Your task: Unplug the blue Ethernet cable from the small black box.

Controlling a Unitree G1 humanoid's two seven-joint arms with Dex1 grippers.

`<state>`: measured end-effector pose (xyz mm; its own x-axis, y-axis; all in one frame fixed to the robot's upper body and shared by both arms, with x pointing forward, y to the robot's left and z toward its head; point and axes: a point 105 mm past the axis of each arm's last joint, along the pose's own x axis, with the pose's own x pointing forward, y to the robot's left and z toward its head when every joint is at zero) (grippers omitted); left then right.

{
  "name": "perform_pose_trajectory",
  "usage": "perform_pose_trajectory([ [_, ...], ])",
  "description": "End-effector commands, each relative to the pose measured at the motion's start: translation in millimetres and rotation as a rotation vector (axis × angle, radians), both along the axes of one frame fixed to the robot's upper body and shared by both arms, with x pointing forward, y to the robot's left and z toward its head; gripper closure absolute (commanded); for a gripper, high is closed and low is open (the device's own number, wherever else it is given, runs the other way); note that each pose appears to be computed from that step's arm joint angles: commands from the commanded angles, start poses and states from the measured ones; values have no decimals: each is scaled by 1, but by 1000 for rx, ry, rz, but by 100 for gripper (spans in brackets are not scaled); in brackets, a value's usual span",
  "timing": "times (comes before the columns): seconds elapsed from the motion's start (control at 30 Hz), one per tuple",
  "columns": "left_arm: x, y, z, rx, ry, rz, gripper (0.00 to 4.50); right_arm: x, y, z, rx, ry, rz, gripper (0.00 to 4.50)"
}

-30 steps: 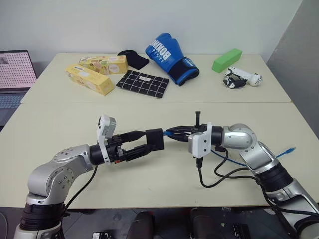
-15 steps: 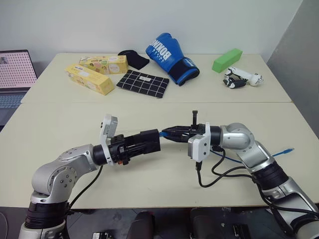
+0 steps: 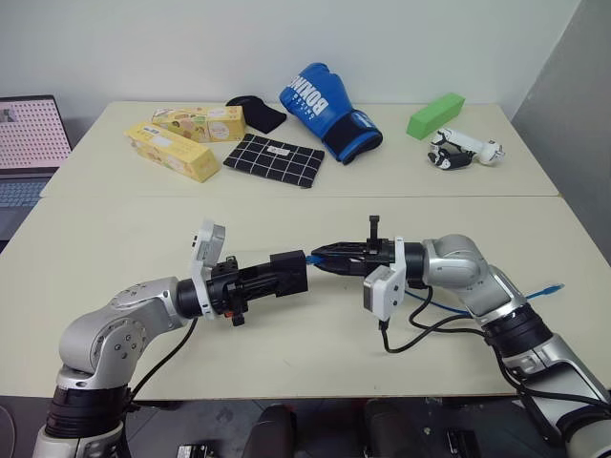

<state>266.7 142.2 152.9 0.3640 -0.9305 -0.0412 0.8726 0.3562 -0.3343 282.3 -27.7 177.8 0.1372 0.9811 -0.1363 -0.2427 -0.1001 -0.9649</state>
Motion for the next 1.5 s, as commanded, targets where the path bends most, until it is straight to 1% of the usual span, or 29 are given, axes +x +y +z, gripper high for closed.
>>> perform_pose_trajectory([
  [0.03,3,-1,6,18,-51,-24,371,-6,-11,3,-28,58,11,245],
  [0.1,7,-2,5,27,-62,-29,371,-9,-20,-3,-72,134,-8,197],
  [0.17,8,-5,3,47,-82,-52,371,-13,-25,-1,-68,253,-31,147],
  [0.2,8,-7,3,56,-101,-74,371,-15,-28,4,-34,358,-54,143],
  [0.27,8,-14,3,63,-133,-123,371,-19,-31,17,74,649,-95,142],
  [0.3,8,-17,2,66,-141,-145,371,-22,-31,20,100,773,-104,142],
  [0.33,7,-18,2,67,-147,-167,371,-24,-30,22,118,866,-107,142],
  [0.43,6,-20,6,36,-185,-230,371,-31,-25,27,170,1108,-110,142],
  [0.53,5,-20,7,30,-212,-275,371,-33,-20,27,218,1251,-129,142],
  [0.73,1,-20,7,30,-234,-348,371,-29,-12,19,262,1364,-176,142],
  [1.07,2,-22,7,32,-250,-344,371,-31,-6,3,184,1415,-191,142],
  [1.5,-4,-24,10,38,-258,-343,371,-25,-3,0,179,1443,-198,142],
])
